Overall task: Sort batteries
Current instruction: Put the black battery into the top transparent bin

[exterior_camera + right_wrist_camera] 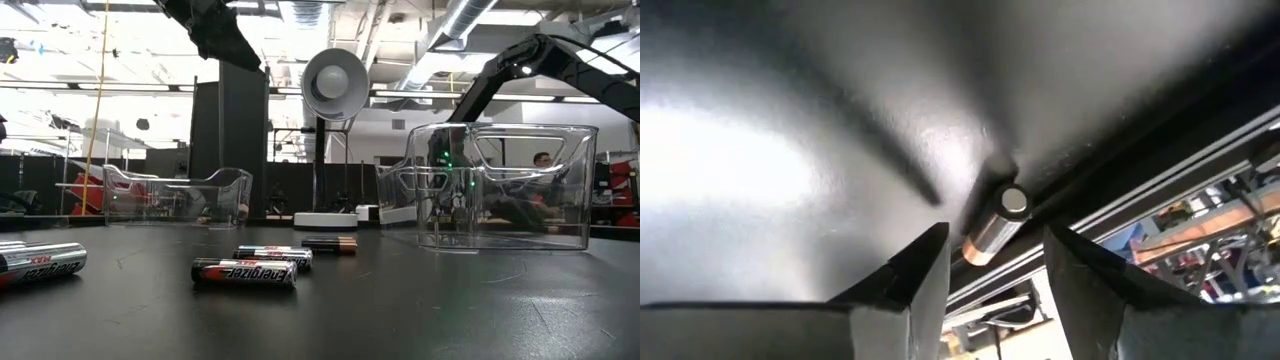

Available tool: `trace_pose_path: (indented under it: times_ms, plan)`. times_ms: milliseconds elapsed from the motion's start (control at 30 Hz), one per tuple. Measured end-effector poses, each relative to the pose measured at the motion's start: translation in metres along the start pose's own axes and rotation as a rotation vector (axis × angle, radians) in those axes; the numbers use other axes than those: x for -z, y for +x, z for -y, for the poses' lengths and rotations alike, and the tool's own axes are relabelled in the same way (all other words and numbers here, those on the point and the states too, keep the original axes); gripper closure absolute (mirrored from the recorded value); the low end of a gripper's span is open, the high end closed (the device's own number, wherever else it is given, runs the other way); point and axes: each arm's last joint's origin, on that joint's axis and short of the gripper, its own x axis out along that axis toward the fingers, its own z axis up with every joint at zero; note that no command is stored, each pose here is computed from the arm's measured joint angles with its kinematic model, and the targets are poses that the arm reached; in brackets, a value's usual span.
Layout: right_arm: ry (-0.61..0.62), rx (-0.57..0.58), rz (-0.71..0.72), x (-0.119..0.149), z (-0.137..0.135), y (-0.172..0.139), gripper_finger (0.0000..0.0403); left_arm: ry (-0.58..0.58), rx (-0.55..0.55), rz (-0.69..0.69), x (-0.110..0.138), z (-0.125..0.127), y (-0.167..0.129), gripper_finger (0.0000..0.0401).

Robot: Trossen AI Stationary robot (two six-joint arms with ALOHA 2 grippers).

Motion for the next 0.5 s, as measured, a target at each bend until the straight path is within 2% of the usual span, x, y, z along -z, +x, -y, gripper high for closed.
trace_pose_path:
  times_ms: [267, 500]
  plan:
    - [-0.172, -0.097, 0.004, -0.002, -0.0014, 0.0018, 0.0248, 0.009, -0.002, -0.001, 0.0001, -0.0001, -0.0001, 0.0285]
    - [-0.231, -0.11, 0.005, -0.002, 0.002, 0.0031, 0.0252, 0.01, -0.003, -0.002, 0.0002, -0.0001, -0.0001, 0.0285]
